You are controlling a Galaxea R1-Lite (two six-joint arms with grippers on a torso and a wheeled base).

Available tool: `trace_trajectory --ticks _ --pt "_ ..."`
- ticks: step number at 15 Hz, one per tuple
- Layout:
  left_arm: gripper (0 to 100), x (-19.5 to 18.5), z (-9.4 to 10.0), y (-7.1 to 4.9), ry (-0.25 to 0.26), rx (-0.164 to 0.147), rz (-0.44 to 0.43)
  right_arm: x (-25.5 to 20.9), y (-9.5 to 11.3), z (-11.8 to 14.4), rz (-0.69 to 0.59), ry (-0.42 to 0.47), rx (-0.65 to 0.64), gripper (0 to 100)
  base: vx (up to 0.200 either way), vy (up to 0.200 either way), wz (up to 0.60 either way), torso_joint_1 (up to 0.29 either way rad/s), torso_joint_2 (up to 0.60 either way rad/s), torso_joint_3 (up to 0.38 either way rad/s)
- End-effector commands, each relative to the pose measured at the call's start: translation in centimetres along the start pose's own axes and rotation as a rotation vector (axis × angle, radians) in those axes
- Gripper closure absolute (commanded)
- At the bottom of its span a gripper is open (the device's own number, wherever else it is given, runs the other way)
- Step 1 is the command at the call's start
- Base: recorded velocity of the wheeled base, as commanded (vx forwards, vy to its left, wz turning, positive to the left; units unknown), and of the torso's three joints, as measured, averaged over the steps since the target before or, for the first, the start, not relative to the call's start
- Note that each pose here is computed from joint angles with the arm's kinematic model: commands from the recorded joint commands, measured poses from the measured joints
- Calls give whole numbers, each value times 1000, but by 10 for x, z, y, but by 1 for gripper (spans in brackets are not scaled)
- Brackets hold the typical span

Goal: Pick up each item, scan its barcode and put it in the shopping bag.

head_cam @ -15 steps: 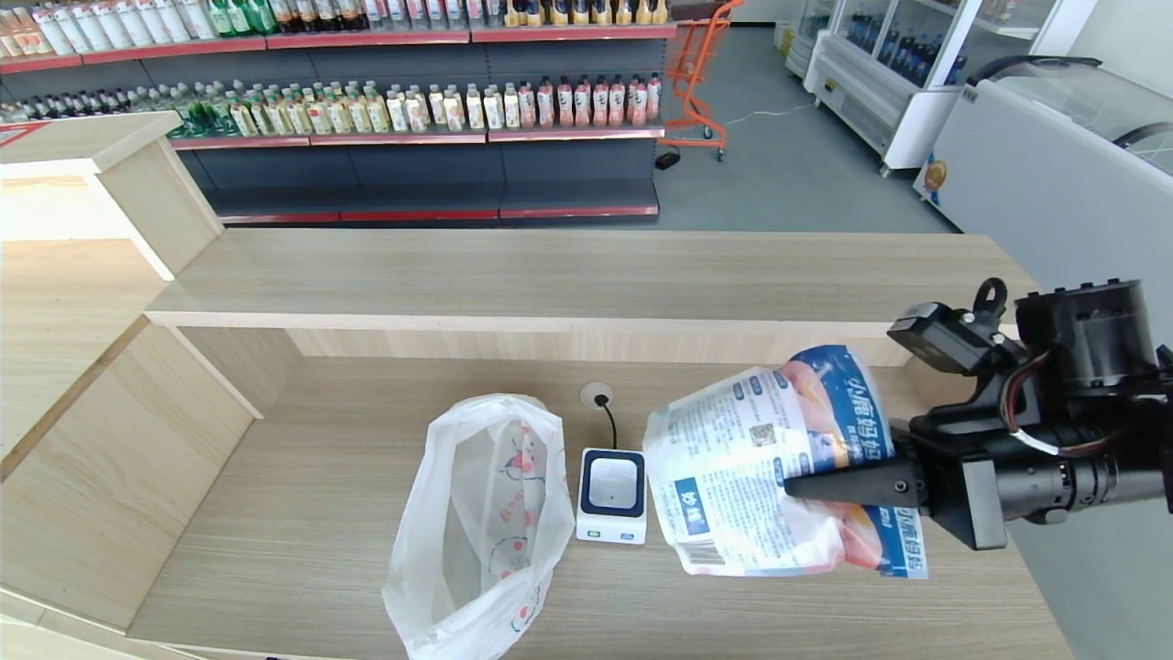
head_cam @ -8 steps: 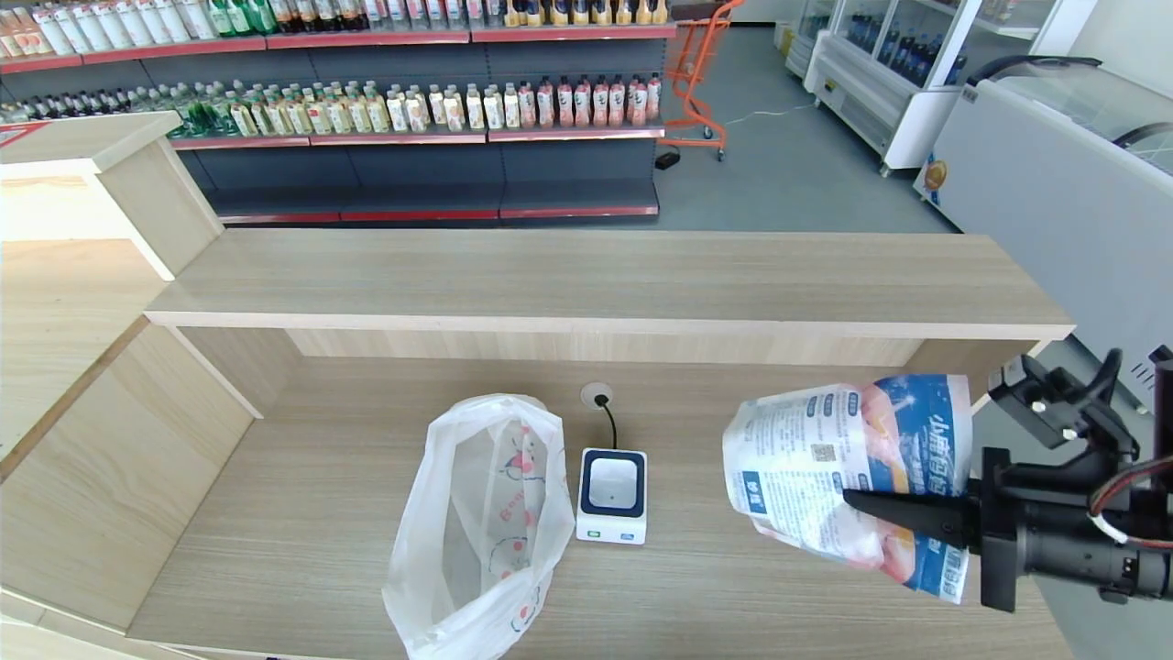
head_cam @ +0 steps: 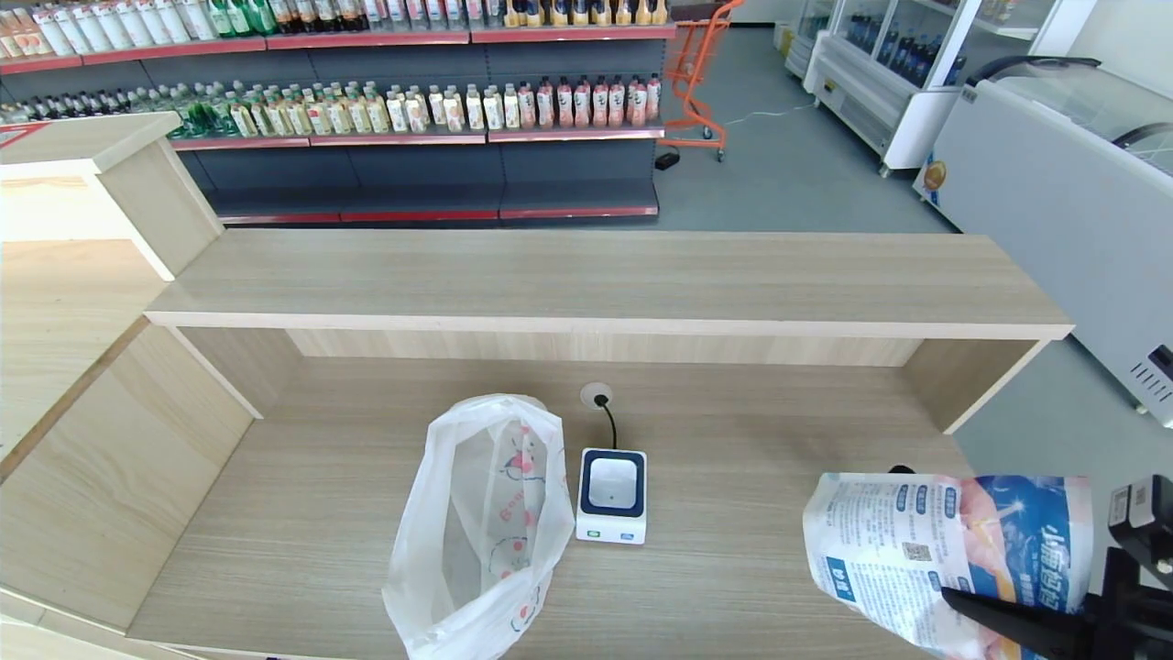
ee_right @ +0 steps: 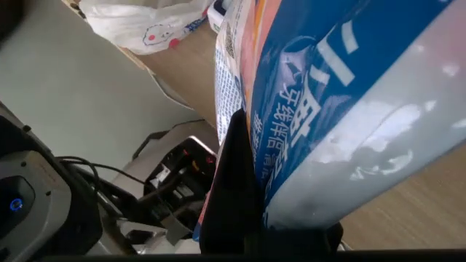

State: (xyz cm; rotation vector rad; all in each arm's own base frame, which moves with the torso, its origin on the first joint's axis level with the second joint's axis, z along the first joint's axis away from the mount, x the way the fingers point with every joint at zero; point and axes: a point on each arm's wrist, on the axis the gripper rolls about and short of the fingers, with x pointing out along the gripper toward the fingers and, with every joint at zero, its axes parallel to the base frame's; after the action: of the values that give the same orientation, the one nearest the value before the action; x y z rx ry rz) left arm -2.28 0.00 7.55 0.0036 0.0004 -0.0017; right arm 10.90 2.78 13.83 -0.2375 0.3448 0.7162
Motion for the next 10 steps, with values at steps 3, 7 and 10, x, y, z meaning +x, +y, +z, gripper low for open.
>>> trace_trajectory --ticks 3,7,10 --pt "0 0 0 0 0 -1 0 -6 -1 16 -12 -66 23 100 0 133 0 -6 0 2" --pt "0 0 0 0 0 1 0 -5 -1 14 -7 -55 44 100 0 200 0 11 5 0" --pt "0 0 0 0 0 -1 2 -5 0 10 6 -14 82 100 0 0 0 0 0 0"
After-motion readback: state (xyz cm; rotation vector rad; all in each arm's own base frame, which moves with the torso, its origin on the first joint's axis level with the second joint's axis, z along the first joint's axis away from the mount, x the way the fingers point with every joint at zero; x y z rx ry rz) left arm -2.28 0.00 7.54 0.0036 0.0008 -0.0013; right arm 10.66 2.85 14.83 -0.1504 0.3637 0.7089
